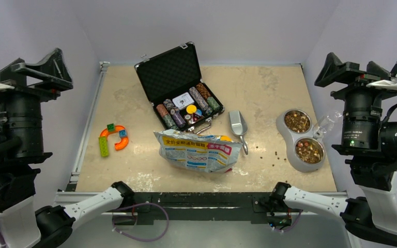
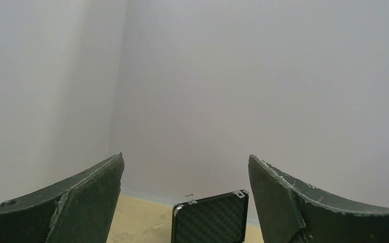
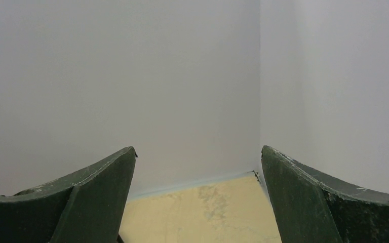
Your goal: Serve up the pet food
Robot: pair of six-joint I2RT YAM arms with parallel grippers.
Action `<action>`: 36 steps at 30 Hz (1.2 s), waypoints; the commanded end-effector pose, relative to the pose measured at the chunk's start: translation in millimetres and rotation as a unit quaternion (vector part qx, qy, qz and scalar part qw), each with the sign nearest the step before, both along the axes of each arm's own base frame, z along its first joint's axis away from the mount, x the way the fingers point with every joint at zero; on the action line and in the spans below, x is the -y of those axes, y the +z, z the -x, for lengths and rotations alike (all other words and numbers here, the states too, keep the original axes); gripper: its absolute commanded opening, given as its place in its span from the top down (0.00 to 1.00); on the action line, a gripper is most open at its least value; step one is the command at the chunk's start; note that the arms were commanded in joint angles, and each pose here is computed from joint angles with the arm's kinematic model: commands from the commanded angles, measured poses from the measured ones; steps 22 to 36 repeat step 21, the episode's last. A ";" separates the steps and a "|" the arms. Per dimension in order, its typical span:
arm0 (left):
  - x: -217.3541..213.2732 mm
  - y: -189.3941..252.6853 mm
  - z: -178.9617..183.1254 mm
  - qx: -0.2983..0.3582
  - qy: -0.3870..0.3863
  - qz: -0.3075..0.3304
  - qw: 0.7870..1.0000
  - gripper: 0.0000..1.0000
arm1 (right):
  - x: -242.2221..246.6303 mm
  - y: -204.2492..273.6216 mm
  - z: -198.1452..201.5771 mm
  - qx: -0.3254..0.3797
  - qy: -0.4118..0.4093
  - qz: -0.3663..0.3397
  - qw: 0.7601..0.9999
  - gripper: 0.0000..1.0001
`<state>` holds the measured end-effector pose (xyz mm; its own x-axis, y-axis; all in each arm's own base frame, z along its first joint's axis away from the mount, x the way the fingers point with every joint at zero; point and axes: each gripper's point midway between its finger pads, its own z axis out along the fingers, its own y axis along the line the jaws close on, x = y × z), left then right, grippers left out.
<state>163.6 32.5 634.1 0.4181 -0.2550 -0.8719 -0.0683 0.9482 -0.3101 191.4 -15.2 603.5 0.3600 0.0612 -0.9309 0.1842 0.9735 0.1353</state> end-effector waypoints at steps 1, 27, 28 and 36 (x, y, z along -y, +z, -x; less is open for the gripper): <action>26.7 14.4 -3.7 0.043 -0.042 -0.089 0.994 0.02 | -3.2 -5.6 -0.2 -0.001 0.015 -0.021 1.000 0.01; 61.4 -21.6 -16.8 0.001 -0.105 -0.166 0.980 0.01 | -17.7 -23.1 -5.9 -0.027 0.041 -0.012 0.999 0.01; 61.4 -21.6 -16.8 0.001 -0.105 -0.166 0.980 0.01 | -17.7 -23.1 -5.9 -0.027 0.041 -0.012 0.999 0.01; 61.4 -21.6 -16.8 0.001 -0.105 -0.166 0.980 0.01 | -17.7 -23.1 -5.9 -0.027 0.041 -0.012 0.999 0.01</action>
